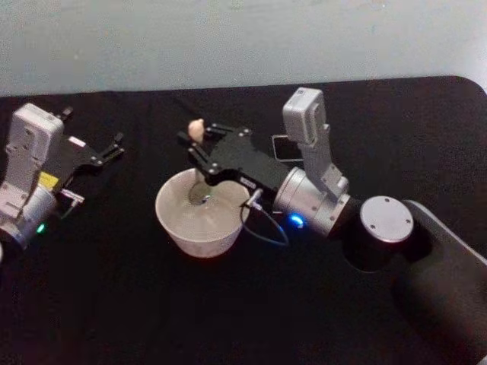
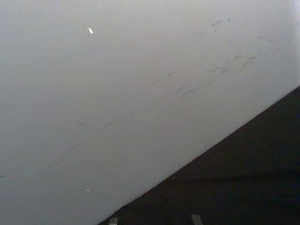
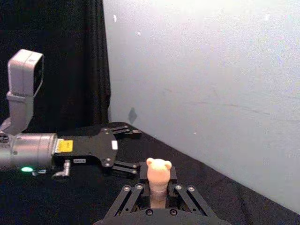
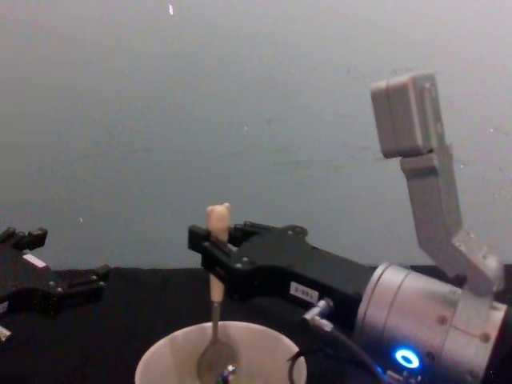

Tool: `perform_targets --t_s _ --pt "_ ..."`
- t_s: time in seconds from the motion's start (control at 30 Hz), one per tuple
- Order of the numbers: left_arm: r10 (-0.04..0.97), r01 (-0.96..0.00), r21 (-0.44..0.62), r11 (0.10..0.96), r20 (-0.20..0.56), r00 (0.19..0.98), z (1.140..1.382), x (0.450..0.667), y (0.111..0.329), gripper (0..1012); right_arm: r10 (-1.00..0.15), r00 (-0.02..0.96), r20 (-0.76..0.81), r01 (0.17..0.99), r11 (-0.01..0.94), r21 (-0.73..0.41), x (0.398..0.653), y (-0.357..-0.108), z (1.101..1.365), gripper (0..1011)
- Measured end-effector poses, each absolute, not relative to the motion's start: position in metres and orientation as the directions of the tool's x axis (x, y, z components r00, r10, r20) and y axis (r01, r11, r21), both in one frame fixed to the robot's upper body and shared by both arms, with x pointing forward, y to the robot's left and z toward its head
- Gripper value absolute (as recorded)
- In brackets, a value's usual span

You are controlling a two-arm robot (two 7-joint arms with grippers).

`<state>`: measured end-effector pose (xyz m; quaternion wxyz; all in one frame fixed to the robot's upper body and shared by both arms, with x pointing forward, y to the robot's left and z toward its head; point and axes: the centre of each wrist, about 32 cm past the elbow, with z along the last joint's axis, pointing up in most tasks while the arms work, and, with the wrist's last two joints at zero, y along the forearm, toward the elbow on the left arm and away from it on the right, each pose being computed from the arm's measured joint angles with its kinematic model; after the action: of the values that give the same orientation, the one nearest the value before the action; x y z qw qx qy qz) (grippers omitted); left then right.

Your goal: Pick up the stirring spoon with one hand, stir inside the cup, then place it back in its original position.

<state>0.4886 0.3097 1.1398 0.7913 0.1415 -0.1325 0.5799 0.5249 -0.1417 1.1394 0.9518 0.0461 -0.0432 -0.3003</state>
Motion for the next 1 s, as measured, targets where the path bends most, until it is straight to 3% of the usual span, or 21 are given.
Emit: perform_targets --t_s 0.53,1.0 --pt "0.88 -0.955 0.07 0.287 0.374 0.292 1.14 0.489 0.31 1001 -0.57 0.821 0.031 0.564 0.818 0.111 0.508 -0.172 1.142 216" --pt "0.88 -0.955 0.07 0.287 0.374 0.292 1.14 0.489 0.31 1001 -0.519 0.855 0.008 0.515 0.85 0.106 0.488 -0.169 1.142 216"
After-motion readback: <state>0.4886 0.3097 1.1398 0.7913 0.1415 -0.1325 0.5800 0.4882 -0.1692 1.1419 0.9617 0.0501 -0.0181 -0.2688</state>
